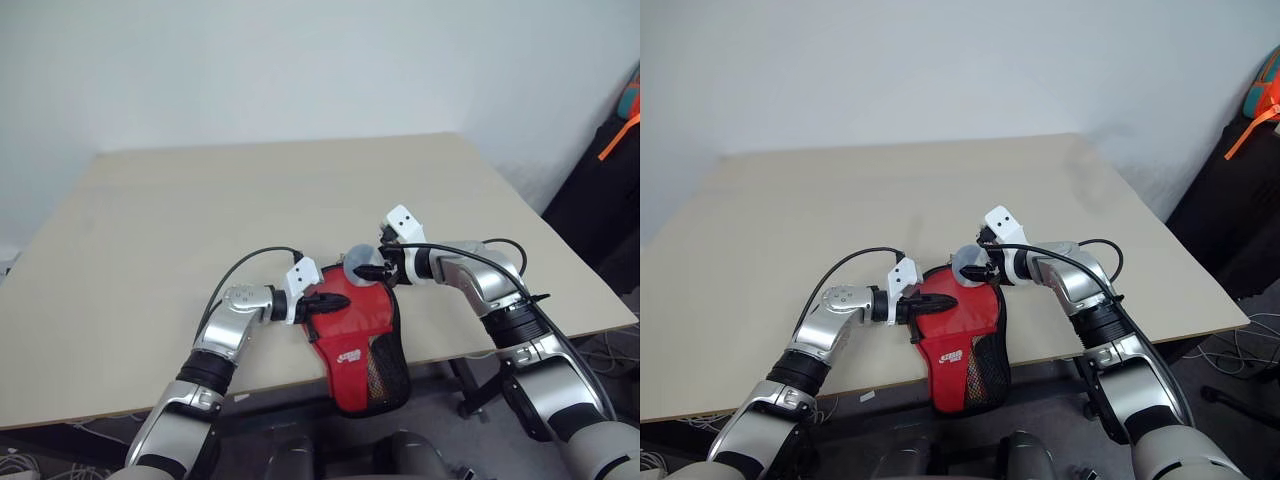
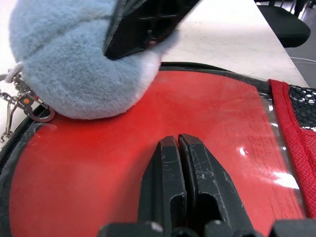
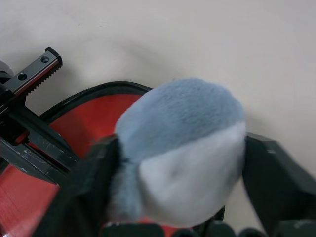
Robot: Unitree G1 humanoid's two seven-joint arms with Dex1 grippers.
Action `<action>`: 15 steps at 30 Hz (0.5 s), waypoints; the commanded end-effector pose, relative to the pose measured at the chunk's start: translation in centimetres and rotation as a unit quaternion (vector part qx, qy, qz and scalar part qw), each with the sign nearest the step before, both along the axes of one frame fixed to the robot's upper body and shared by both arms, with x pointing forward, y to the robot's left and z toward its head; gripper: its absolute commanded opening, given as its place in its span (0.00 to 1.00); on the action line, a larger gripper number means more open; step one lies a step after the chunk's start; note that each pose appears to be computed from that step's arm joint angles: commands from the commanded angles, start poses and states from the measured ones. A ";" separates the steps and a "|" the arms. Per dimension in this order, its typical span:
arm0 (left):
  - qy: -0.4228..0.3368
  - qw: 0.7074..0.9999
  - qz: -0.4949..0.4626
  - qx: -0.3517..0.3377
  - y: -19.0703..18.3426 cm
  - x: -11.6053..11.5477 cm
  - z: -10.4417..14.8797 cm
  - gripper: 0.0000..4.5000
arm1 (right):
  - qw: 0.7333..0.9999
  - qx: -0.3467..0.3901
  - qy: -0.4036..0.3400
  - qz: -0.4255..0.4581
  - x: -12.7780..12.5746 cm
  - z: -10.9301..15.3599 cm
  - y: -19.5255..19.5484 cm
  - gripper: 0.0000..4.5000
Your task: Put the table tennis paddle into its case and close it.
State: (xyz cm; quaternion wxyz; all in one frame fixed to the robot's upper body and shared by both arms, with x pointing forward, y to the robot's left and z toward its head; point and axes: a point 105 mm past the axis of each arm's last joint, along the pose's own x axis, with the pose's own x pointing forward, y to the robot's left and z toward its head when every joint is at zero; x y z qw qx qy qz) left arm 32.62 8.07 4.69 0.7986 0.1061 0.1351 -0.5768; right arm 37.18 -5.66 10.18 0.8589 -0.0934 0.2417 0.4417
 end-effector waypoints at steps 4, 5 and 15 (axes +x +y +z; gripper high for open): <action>0.020 0.999 -0.009 0.026 0.5 -0.7 -1.4 0.00 | 0.999 -0.001 -0.034 0.011 0.5 1.8 0.4 0.28; 0.024 0.999 -0.011 0.028 0.6 -0.8 -1.6 0.00 | 0.999 -0.002 -0.035 0.011 0.6 1.8 0.5 0.22; 0.039 0.997 -0.022 0.060 1.7 -1.4 -2.7 0.00 | 0.996 -0.026 -0.079 -0.015 2.4 2.9 -0.8 0.05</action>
